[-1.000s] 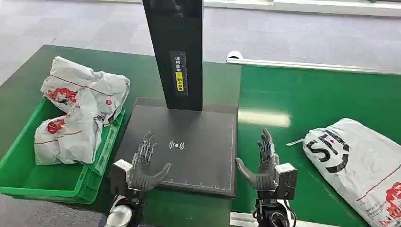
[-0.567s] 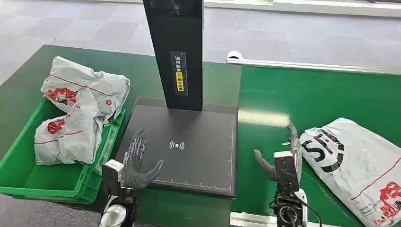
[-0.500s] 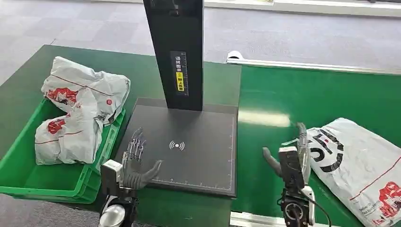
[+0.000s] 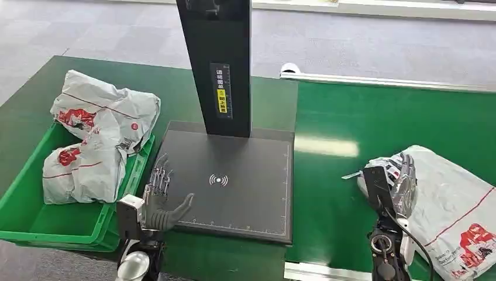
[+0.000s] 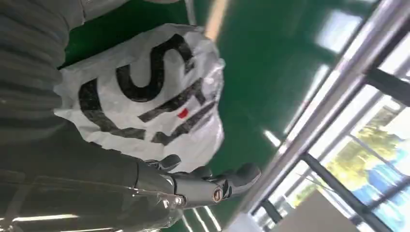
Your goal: Moved the parcel from conveyor to table for the left to box.
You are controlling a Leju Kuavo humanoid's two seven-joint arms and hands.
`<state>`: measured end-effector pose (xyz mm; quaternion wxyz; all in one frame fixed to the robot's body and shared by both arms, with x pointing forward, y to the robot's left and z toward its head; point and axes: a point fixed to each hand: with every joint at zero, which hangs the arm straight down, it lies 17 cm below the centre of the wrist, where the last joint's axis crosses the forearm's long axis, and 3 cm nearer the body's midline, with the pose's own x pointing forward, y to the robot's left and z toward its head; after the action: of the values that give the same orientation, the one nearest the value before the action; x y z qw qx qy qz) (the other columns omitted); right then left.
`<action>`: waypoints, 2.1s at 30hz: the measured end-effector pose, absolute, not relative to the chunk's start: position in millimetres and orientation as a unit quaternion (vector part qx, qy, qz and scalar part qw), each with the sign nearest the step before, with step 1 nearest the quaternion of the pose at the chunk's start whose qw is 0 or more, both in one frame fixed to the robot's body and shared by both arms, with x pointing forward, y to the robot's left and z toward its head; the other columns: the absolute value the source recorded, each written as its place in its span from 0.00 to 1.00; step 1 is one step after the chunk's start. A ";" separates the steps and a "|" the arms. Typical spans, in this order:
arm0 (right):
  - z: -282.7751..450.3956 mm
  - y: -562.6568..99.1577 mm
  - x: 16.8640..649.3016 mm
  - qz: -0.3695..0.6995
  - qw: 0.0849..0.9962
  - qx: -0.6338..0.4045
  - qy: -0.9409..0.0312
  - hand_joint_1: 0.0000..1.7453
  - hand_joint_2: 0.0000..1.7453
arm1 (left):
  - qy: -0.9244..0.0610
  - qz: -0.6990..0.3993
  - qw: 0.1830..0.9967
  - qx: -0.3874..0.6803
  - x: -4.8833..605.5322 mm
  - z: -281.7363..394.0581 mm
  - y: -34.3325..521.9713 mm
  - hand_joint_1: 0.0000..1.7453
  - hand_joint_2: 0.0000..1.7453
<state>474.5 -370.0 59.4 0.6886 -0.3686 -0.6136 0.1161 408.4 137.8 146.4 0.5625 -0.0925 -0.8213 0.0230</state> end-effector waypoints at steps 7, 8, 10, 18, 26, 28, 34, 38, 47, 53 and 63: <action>9.3 -387.2 464.4 0.154 0.747 -0.384 -0.520 0.00 1.00 | -0.817 0.024 0.569 -0.087 409.9 143.7 139.8 0.00 1.00; 5.6 -389.4 463.7 0.157 0.752 -0.387 -0.511 0.00 1.00 | -0.817 0.024 0.570 -0.087 410.2 143.5 140.1 0.00 1.00; -4.7 -393.6 459.9 0.169 0.763 -0.394 -0.483 0.00 1.00 | -0.816 0.023 0.572 -0.087 410.5 143.4 140.2 0.00 1.00; -33.3 -410.6 433.8 0.191 0.785 -0.423 -0.410 0.00 1.00 | -0.811 0.026 0.579 -0.084 406.5 138.4 142.4 0.00 1.00; -38.6 -410.8 429.2 0.192 0.791 -0.421 -0.401 0.00 1.00 | -0.809 0.027 0.582 -0.083 404.6 135.4 143.4 0.00 1.00; -39.0 -412.7 427.8 0.196 0.790 -0.428 -0.394 0.00 1.00 | -0.808 0.027 0.582 -0.083 404.3 134.9 143.3 0.00 1.00; -36.5 -414.7 427.1 0.200 0.786 -0.438 -0.388 0.98 1.00 | -0.809 0.028 0.581 -0.083 403.9 136.0 144.5 0.00 1.00; -32.7 -415.3 427.6 0.197 0.783 -0.442 -0.392 0.98 1.00 | -0.809 0.029 0.581 -0.082 404.1 136.0 145.3 0.00 1.00; -19.4 -415.5 432.8 0.188 0.769 -0.454 -0.408 1.00 1.00 | -0.809 0.026 0.582 -0.080 404.6 135.9 144.8 0.00 1.00; -11.7 -411.8 434.1 0.186 0.764 -0.454 -0.420 1.00 1.00 | -0.808 0.026 0.583 -0.080 404.8 136.0 144.4 0.00 1.00; 1.6 -404.4 432.3 0.182 0.741 -0.455 -0.459 1.00 1.00 | -0.808 0.028 0.583 -0.080 403.7 136.7 144.4 0.00 1.00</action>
<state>432.3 -404.4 1.6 0.7412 -0.4547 -0.4592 0.1818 403.7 144.4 136.7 0.5832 -0.0795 -0.8079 0.0279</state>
